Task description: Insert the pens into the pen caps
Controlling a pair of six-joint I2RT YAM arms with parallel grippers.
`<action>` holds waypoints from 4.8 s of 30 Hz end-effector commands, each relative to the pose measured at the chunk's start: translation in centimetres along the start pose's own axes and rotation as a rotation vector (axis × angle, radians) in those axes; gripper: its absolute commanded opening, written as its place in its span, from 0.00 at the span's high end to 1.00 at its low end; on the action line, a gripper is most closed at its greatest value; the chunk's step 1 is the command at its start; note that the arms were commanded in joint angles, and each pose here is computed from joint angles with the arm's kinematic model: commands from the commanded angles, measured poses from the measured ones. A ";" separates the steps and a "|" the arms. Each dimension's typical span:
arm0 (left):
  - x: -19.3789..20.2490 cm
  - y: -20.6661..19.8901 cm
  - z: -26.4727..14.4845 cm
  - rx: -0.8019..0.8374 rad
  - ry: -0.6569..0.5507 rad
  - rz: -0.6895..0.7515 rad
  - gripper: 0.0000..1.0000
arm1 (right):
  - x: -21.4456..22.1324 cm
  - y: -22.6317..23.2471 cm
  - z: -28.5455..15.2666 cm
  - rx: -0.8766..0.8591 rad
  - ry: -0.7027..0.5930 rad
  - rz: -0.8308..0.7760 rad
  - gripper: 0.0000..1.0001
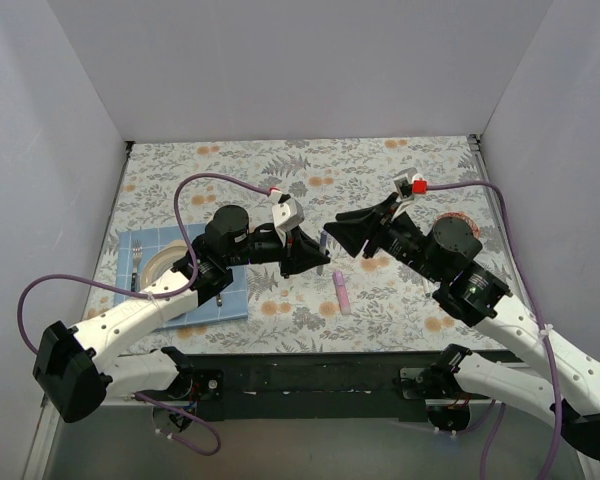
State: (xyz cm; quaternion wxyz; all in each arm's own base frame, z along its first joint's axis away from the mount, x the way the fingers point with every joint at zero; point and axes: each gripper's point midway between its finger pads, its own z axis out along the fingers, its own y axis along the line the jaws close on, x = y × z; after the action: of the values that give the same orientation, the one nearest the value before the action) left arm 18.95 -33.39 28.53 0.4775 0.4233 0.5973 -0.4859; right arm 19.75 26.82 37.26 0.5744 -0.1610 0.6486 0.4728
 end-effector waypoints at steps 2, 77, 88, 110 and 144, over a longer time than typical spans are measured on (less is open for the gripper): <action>-2.5 -1.5 -0.6 0.059 -0.051 0.062 1.00 | 0.9 1.1 0.8 -0.080 0.054 -0.069 0.49; -1.0 -2.0 0.1 0.117 0.015 -0.024 0.79 | -1.3 3.1 -0.9 -0.187 -0.124 -0.012 0.99; -1.9 -2.7 -0.9 0.110 -0.032 0.019 1.00 | 1.4 3.3 -0.7 -0.217 -0.004 0.018 0.39; -1.8 -2.6 -1.3 0.095 -0.045 0.034 1.00 | -2.6 4.0 1.5 -0.192 -0.053 -0.046 0.30; -4.6 2.6 -0.9 -0.191 -0.058 0.039 1.00 | 7.1 -0.9 1.4 -0.056 0.188 -0.006 0.99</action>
State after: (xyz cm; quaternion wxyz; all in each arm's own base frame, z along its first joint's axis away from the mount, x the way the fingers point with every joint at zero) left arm 19.42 -32.44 27.74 0.4680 0.4009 0.6401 -0.4588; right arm 20.48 29.38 36.30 0.5660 -0.1911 0.6349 0.4899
